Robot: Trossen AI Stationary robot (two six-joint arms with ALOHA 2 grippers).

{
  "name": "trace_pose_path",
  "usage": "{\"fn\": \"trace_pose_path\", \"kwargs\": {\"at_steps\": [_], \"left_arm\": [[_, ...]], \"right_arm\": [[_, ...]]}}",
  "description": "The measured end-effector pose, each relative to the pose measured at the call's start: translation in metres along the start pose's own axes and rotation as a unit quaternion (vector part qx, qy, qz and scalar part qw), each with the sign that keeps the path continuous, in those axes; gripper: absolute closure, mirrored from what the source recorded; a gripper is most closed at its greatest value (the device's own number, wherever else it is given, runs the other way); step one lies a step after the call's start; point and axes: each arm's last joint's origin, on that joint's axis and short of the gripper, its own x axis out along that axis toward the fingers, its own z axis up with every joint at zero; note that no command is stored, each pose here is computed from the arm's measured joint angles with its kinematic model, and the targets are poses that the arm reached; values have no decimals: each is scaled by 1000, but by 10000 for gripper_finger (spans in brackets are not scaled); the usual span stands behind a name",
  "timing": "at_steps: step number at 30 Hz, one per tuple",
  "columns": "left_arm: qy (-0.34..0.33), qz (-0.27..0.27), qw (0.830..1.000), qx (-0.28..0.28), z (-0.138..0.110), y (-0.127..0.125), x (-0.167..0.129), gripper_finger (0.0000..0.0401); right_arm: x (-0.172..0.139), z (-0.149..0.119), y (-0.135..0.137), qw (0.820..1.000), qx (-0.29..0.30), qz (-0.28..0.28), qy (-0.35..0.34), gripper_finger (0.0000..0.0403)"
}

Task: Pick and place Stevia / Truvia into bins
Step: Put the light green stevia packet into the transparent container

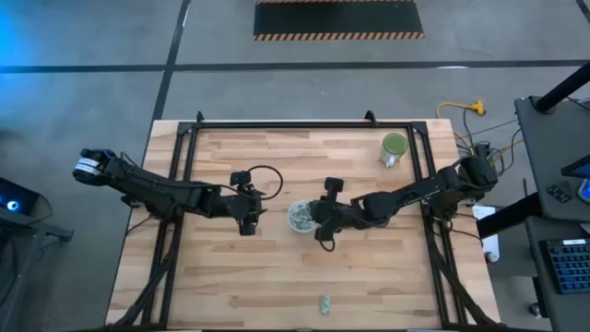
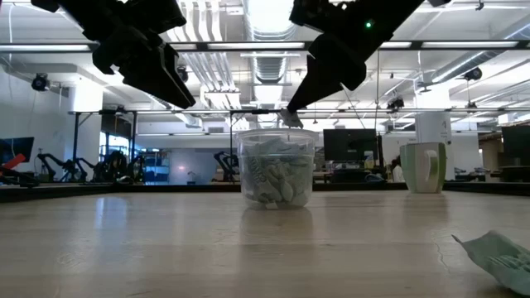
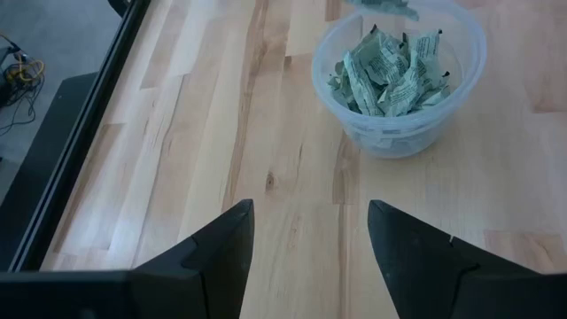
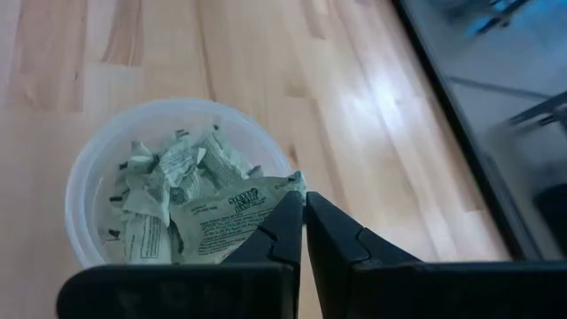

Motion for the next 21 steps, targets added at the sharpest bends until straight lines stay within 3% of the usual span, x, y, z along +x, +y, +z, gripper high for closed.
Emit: {"fn": "trace_pose_path", "kwargs": {"at_steps": [10, 21], "left_arm": [[0, 0, 1000, 2, 0, 0, 0, 196], [-1, 0, 1000, 0, 0, 0, 0, 196]], "right_arm": [[3, -1, -1, 998, 8, 58, 9, 394], [11, -8, 0, 998, 15, 55, 31, 394]]}}
